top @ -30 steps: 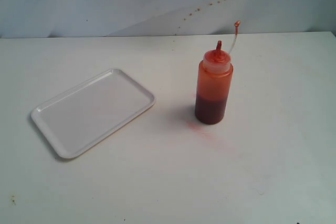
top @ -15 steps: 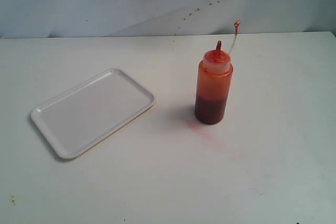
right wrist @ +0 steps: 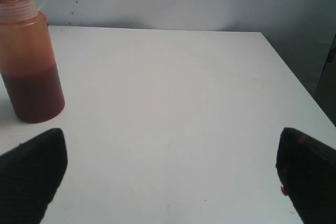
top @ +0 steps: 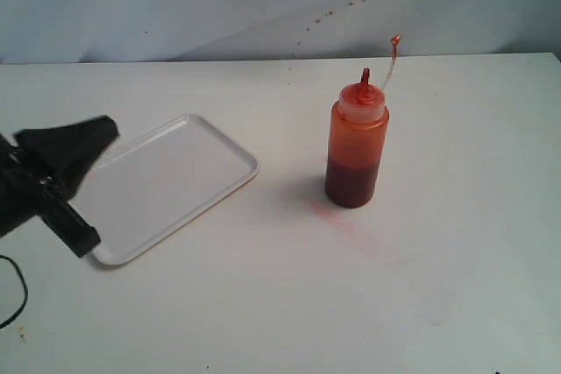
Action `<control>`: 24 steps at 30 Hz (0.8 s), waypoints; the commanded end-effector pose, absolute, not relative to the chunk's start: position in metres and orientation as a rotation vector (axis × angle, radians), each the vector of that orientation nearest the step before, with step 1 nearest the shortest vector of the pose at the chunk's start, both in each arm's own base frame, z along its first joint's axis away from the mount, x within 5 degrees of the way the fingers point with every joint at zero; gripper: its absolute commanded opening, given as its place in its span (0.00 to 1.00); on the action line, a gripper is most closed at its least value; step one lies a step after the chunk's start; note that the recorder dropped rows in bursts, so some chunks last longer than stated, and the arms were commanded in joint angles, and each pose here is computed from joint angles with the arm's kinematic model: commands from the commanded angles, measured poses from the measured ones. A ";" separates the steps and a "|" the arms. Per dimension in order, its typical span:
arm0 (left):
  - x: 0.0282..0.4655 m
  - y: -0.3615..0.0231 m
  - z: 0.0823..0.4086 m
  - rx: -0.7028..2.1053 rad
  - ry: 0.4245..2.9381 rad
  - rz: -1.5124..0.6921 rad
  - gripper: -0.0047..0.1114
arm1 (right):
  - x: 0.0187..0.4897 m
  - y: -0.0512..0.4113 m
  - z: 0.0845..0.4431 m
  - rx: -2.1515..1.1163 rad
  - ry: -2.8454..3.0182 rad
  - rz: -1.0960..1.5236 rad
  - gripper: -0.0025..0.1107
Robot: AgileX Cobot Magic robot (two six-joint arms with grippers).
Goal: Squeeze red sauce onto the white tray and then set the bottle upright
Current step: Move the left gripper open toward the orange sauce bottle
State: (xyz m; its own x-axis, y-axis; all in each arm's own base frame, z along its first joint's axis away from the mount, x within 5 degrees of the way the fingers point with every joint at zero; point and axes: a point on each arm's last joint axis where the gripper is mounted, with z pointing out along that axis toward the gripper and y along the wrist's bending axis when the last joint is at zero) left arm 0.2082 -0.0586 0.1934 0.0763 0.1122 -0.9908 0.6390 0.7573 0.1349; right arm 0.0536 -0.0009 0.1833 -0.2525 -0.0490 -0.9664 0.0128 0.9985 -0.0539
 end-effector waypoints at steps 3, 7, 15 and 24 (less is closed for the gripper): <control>0.263 -0.078 0.130 0.988 1.533 -0.667 0.04 | 0.054 -0.001 0.182 -0.022 1.825 -0.065 0.95; 0.296 -0.080 0.092 1.047 1.555 -0.727 0.04 | 0.054 -0.001 0.182 -0.022 1.825 -0.065 0.95; 0.340 -0.091 0.070 1.193 1.439 -0.727 0.05 | 0.054 -0.001 0.182 -0.022 1.825 -0.065 0.95; 0.335 -0.143 0.067 1.269 1.362 -0.806 0.05 | 0.054 -0.001 0.182 -0.022 1.825 -0.065 0.95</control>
